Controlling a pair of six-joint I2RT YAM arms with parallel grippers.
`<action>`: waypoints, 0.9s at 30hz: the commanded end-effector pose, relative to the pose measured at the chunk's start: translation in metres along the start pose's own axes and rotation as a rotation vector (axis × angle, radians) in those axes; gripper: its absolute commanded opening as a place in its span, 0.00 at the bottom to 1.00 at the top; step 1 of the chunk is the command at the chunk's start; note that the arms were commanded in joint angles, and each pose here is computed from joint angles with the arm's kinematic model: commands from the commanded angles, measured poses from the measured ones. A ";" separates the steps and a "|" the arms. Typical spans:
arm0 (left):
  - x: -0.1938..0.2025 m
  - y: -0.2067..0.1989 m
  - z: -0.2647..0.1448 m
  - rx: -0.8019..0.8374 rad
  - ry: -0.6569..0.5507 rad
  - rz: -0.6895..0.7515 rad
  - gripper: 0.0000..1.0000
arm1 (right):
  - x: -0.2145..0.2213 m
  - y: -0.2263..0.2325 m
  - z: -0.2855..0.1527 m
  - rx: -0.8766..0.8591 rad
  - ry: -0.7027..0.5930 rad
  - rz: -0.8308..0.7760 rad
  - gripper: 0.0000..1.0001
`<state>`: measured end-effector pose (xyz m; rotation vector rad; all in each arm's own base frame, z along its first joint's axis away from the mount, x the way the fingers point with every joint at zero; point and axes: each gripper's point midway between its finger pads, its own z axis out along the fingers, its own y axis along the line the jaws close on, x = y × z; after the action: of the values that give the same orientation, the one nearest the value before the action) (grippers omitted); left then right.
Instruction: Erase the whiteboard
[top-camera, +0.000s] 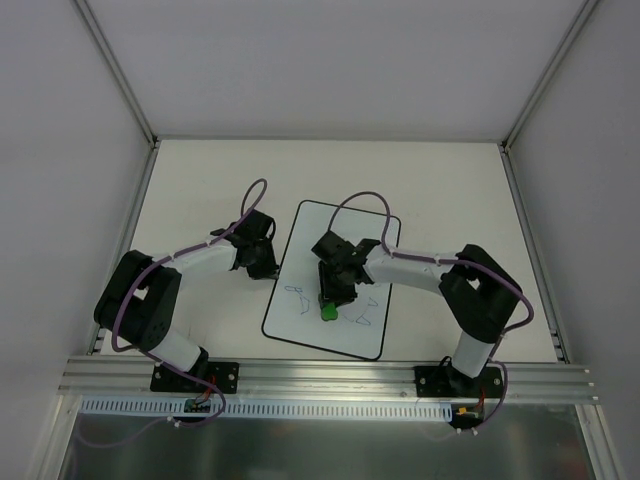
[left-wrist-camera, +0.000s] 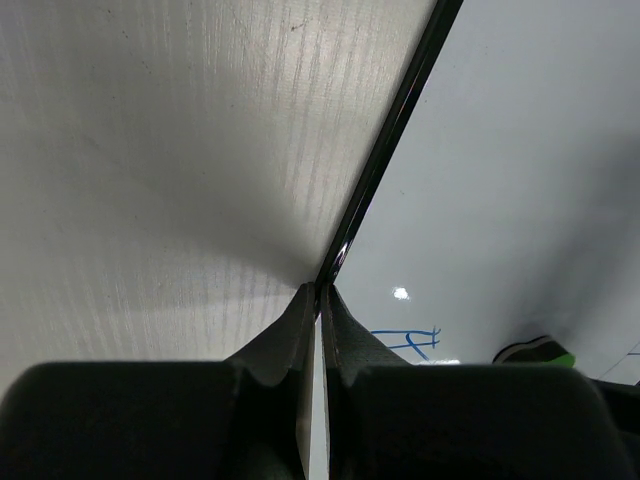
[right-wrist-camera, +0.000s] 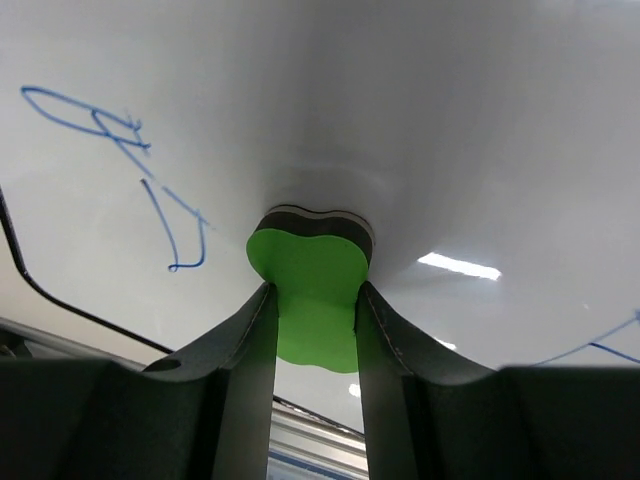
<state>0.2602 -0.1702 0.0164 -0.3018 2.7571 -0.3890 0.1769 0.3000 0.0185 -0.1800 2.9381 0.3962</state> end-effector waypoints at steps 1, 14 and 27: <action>0.013 0.029 0.001 -0.114 0.046 -0.019 0.00 | 0.057 -0.038 0.018 0.156 0.203 0.000 0.00; 0.011 0.037 -0.004 -0.115 0.031 -0.037 0.00 | -0.006 -0.165 -0.027 0.315 -0.025 0.339 0.00; 0.006 0.030 -0.005 -0.084 0.034 -0.057 0.00 | 0.016 -0.163 -0.019 0.277 0.081 0.293 0.00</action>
<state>0.2577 -0.1495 0.0131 -0.3822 2.7700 -0.3396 0.2340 0.1589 0.0190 0.4254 2.9028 0.2361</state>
